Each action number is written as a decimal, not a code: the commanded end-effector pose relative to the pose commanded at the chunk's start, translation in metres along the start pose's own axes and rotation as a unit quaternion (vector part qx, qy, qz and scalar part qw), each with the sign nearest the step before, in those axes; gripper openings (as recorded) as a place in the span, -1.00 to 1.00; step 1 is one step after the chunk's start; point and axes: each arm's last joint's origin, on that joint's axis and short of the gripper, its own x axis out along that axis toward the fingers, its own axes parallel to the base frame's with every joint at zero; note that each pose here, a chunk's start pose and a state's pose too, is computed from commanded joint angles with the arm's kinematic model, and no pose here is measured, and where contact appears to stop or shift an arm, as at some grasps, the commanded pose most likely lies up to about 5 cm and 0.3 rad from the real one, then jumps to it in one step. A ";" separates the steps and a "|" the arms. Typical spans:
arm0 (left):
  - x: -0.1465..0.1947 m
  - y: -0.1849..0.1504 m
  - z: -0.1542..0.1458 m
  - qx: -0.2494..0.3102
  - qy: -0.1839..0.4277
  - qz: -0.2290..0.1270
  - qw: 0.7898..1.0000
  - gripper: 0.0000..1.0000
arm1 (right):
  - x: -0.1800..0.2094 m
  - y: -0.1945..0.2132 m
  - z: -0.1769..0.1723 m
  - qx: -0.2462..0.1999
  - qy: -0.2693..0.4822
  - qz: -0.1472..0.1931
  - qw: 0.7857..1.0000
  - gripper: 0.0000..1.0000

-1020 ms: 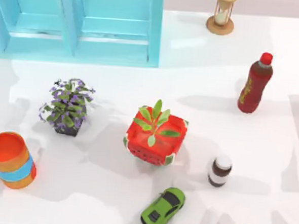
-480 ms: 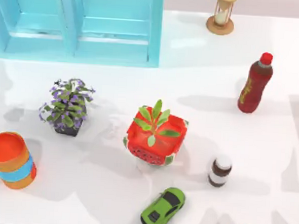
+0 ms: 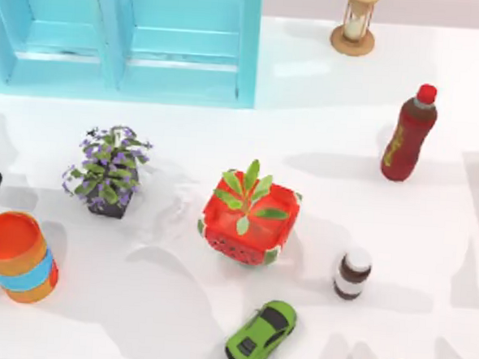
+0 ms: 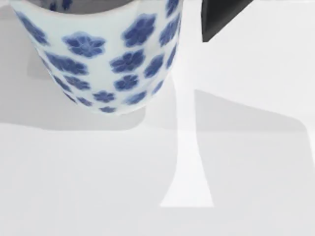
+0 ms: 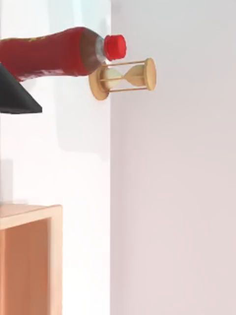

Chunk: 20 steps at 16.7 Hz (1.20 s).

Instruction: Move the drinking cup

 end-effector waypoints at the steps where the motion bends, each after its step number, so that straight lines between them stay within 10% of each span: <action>1: 0.000 0.000 0.000 0.000 0.000 0.000 1.000 1.00 | 0.000 0.000 0.000 0.000 0.000 0.000 1.000 1.00; 14: 0.000 0.000 0.000 0.000 0.000 0.000 1.000 -0.96 | 0.000 0.000 0.000 0.000 0.000 0.000 1.000 1.00; 20: 0.000 0.000 0.000 0.000 0.000 0.000 1.000 -1.00 | 0.000 0.000 0.000 0.000 0.000 0.000 1.000 1.00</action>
